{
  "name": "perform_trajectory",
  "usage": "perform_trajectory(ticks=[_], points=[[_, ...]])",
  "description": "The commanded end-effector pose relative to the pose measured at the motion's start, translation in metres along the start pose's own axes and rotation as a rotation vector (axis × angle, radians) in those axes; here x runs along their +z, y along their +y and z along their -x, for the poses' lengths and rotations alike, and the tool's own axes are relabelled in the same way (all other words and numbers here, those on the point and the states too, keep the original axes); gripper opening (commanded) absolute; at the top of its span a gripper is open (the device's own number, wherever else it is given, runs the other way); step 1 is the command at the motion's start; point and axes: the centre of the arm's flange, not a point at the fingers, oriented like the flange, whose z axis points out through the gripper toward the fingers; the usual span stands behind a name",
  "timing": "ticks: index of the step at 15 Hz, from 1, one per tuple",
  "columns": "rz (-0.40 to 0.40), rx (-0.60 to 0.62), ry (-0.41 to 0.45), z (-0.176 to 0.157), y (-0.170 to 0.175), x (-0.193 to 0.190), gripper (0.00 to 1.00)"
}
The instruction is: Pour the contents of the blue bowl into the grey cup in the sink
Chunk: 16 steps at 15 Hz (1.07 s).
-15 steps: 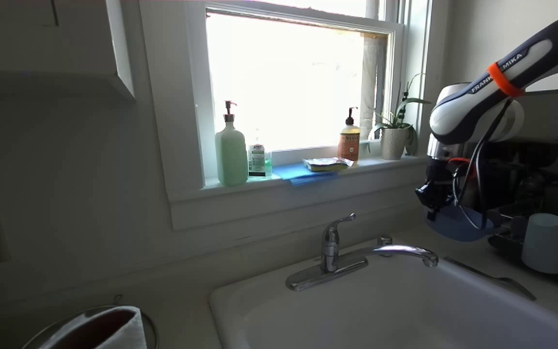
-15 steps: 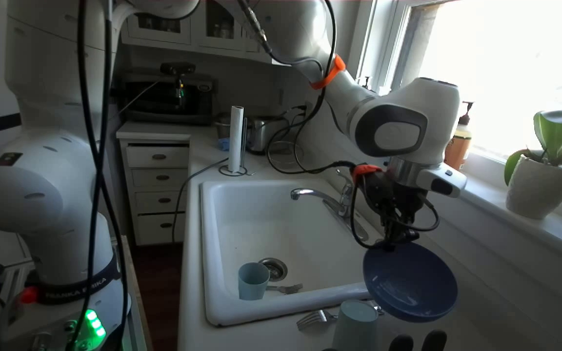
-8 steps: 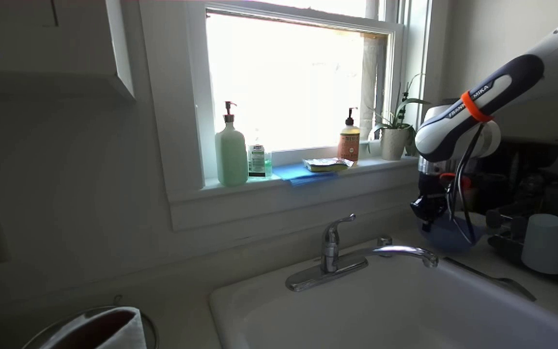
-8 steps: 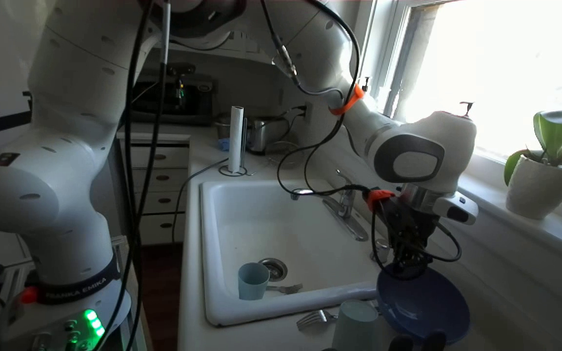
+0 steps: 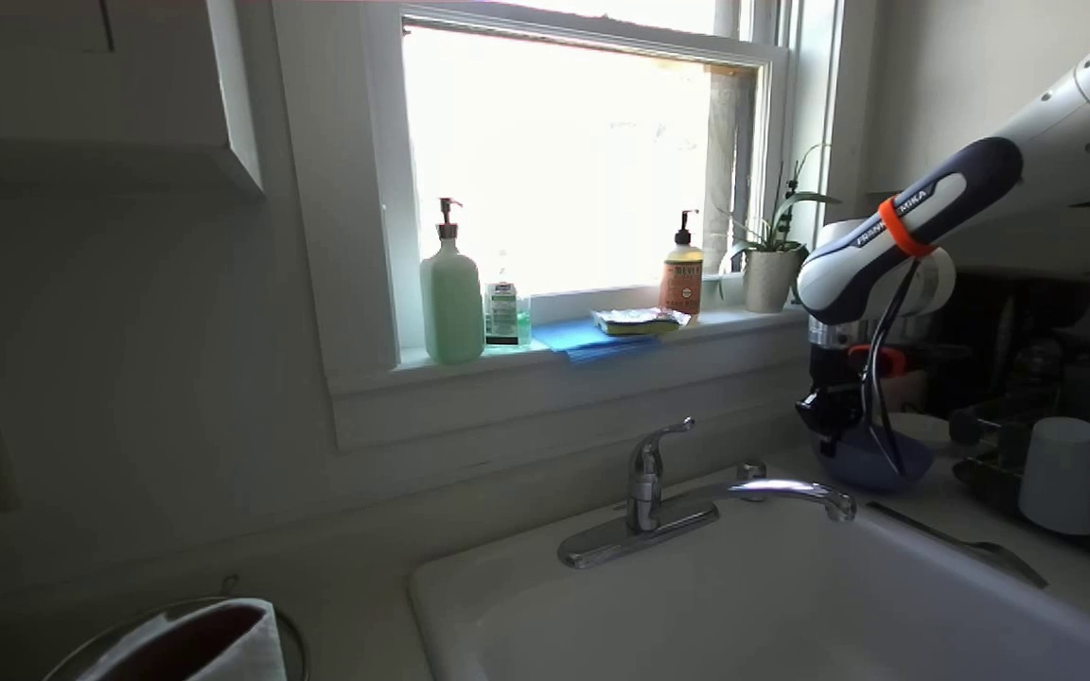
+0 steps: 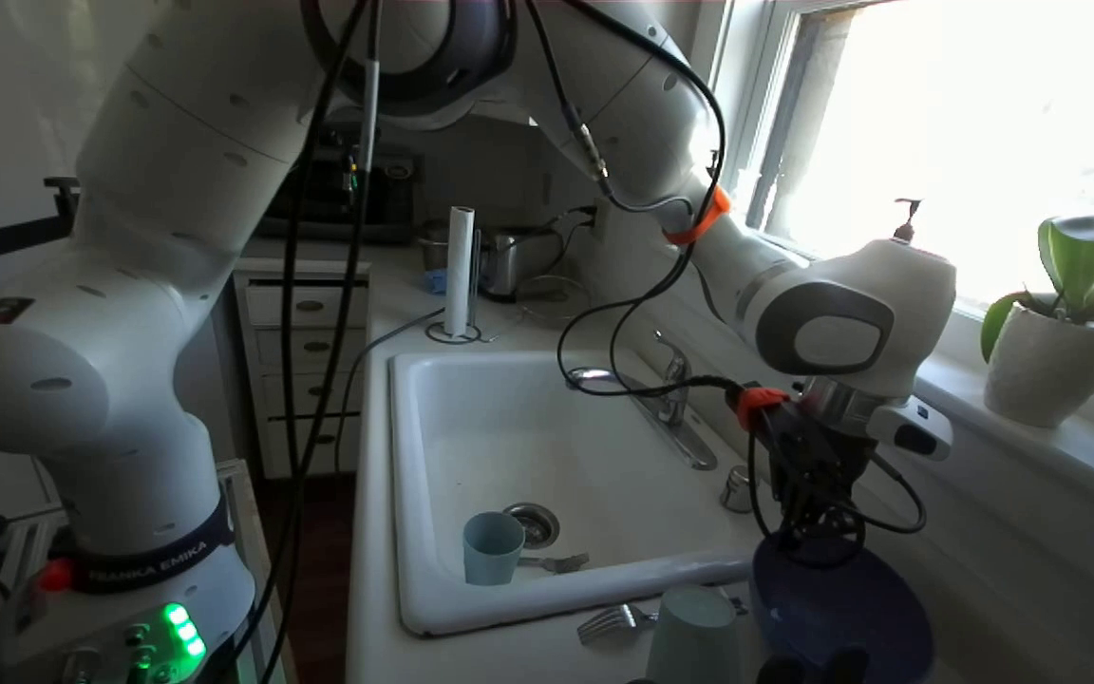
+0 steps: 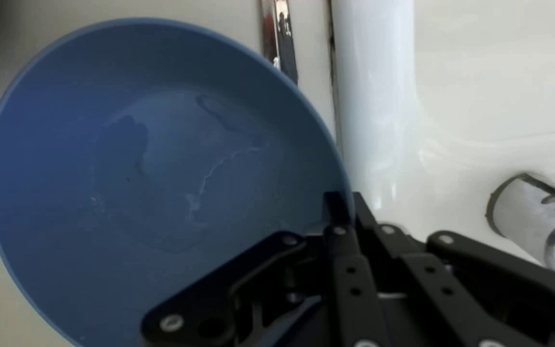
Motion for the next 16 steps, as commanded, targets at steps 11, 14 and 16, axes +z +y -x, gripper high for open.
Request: perform_trajectory(ticks=[11,14,16], points=[[-0.085,0.041,-0.012,0.034,-0.002,-0.056,0.90],[-0.085,0.088,-0.035,0.068,-0.003,-0.085,1.00],[-0.105,0.109,-0.050,0.088,-0.004,-0.104,1.00]])
